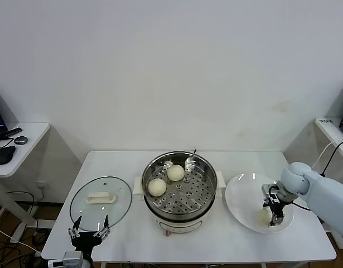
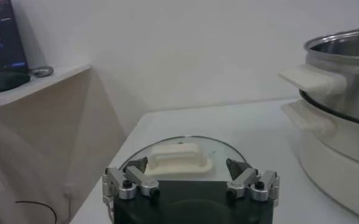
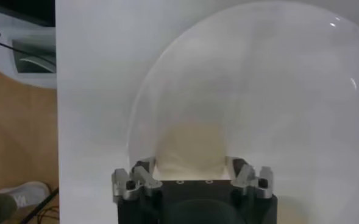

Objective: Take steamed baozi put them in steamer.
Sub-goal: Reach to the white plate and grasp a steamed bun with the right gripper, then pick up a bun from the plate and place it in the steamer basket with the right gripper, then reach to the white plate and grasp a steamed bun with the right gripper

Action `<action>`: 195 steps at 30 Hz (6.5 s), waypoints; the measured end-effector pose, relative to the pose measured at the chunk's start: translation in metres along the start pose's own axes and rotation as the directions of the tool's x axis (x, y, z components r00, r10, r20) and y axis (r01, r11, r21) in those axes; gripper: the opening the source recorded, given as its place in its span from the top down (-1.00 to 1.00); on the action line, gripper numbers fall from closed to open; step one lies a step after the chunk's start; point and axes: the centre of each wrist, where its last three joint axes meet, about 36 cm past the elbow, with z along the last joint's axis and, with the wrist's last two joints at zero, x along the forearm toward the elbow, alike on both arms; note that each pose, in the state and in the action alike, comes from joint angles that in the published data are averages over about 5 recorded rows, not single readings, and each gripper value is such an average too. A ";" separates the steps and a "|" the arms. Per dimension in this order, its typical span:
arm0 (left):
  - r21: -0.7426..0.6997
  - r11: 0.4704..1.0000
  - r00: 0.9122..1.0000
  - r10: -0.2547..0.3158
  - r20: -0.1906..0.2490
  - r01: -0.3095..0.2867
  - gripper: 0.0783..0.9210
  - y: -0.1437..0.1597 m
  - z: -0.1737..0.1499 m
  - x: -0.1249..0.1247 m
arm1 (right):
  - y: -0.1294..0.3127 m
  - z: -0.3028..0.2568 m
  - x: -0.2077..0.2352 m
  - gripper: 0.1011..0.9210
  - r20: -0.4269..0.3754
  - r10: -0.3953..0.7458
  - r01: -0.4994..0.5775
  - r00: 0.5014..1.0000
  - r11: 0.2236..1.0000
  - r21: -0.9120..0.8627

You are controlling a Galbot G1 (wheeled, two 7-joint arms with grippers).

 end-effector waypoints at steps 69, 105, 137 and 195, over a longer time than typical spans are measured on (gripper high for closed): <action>0.025 0.999 0.996 -0.041 0.078 0.039 -0.77 -0.005 -0.024 0.002 | -0.079 -0.295 0.187 -0.06 0.359 -0.041 -0.338 0.932 0.250 0.907; 0.047 0.998 0.996 -0.039 0.082 0.035 -0.77 -0.003 -0.022 -0.004 | -0.041 -0.349 0.130 -0.43 0.184 -0.147 -0.203 0.972 -0.127 0.971; 0.027 1.000 0.996 0.001 0.087 -0.004 -0.77 -0.008 -0.025 -0.002 | -0.060 -0.149 0.261 -0.76 0.232 0.292 -0.351 0.928 0.892 0.285; -0.020 0.999 1.000 -0.025 0.007 0.025 -0.77 0.003 0.000 -0.005 | -0.072 0.059 0.019 -0.76 -0.090 0.090 -0.095 0.992 0.994 -0.051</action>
